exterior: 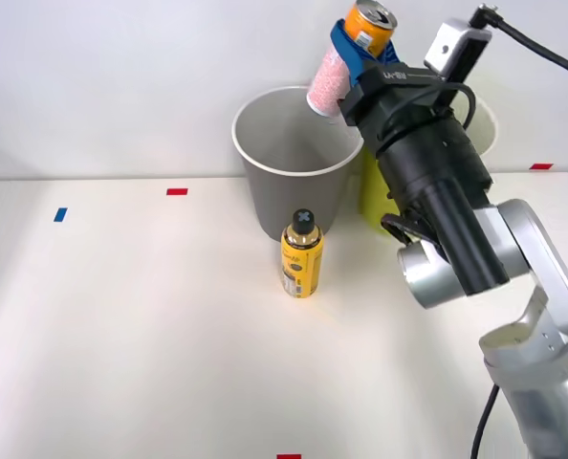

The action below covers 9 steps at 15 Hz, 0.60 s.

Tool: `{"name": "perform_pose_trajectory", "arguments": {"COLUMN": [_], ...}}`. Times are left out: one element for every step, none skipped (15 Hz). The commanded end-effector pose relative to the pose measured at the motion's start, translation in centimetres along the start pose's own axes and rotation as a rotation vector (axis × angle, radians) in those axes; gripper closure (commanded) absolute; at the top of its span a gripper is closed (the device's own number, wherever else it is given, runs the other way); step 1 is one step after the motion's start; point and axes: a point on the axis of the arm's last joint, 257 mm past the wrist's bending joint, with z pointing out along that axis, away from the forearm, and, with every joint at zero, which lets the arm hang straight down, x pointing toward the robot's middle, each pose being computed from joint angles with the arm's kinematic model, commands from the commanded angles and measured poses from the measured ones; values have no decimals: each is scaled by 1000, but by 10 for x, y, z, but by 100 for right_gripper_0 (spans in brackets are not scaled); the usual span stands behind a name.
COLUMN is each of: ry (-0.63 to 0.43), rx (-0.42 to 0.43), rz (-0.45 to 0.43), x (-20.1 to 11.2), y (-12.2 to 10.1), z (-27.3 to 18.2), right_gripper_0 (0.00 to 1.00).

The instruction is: Put cans in the gray bin, plastic bottles in the light green bin

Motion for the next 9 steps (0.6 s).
{"name": "perform_pose_trajectory", "arguments": {"ry": [55,68,77,83,91,94,90,84,79], "rx": [-27,-27,-30,-39,-49,-55,-72,-82,-88], "rz": [-74,-91,-97,-109,-122,-125,-125,-121,-120], "x": [22,28,32,35,40,41,40,38,36], "y": [-1,-3,-3,0,4,7,16,23,26], "z": [7,7,7,7,6,6,9,12,14], "right_gripper_0": [100,100,100,100,100,100,100,100,100]}}
